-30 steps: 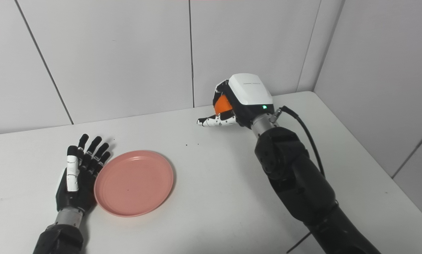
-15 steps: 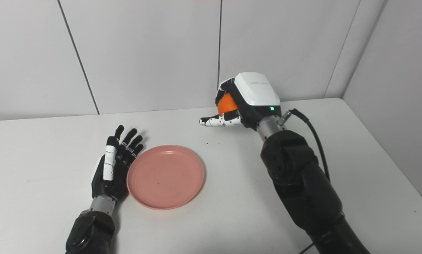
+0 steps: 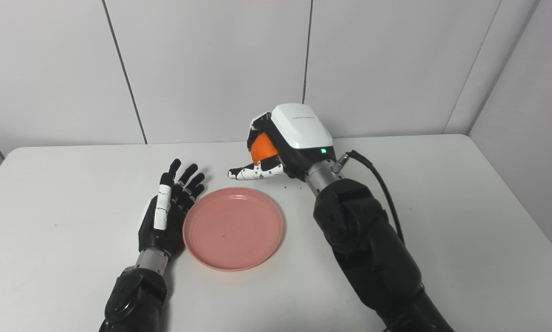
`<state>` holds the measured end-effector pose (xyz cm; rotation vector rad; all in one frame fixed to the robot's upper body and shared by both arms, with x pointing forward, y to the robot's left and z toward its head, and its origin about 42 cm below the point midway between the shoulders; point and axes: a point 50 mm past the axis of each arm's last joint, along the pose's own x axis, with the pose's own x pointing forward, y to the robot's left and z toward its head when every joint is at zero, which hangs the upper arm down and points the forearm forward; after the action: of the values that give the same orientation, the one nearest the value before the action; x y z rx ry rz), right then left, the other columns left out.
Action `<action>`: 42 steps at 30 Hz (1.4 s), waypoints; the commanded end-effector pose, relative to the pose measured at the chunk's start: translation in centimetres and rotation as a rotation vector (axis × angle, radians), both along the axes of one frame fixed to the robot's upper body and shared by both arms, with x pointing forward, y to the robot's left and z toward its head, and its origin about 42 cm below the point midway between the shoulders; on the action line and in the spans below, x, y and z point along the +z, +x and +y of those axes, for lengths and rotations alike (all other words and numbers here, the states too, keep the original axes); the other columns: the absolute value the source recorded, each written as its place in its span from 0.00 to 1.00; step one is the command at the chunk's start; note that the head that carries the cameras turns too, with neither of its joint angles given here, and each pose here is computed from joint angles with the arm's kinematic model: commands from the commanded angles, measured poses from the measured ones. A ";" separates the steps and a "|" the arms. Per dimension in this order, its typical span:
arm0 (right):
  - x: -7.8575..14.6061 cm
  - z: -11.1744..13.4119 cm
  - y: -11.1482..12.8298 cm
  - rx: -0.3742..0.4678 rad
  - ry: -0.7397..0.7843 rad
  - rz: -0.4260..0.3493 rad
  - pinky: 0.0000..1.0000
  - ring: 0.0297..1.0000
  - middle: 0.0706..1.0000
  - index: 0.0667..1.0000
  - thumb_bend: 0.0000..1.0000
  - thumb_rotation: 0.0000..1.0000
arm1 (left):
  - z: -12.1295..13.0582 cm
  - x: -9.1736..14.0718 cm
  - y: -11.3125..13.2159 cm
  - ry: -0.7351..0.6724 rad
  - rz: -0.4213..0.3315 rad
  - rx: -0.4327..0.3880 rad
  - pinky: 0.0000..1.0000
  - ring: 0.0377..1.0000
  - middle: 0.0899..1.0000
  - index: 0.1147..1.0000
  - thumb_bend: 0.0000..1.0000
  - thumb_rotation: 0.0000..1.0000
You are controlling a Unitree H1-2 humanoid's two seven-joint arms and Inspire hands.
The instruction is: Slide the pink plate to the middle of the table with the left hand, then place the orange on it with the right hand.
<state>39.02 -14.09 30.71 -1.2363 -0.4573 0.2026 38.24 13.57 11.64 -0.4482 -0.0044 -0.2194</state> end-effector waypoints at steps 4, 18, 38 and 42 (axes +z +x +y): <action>2.7 1.9 0.3 0.061 0.024 -0.092 0.16 0.20 0.25 0.37 0.56 0.46 | -0.1 -3.8 -1.9 0.017 0.163 0.008 0.93 0.88 0.89 1.00 0.93 0.73; 2.7 4.6 0.8 0.089 0.032 -0.055 0.28 0.35 0.42 0.50 0.55 0.48 | -0.6 -3.7 -1.9 0.010 0.167 -0.003 0.90 0.87 0.89 1.00 0.93 0.72; -6.6 4.2 2.8 0.087 -0.052 0.087 0.20 0.24 0.28 0.35 0.54 0.41 | -0.6 -3.6 -1.9 0.002 0.171 0.014 0.92 0.86 0.87 1.00 0.92 0.72; -7.9 4.1 3.0 0.089 -0.064 0.107 0.28 0.34 0.40 0.49 0.52 0.46 | -0.5 -3.7 -1.9 0.001 0.165 0.016 0.92 0.87 0.87 1.00 0.92 0.71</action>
<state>41.63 -10.57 20.76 -1.2717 -0.3017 0.3826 38.16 12.88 11.71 -0.4609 -0.0035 -0.2190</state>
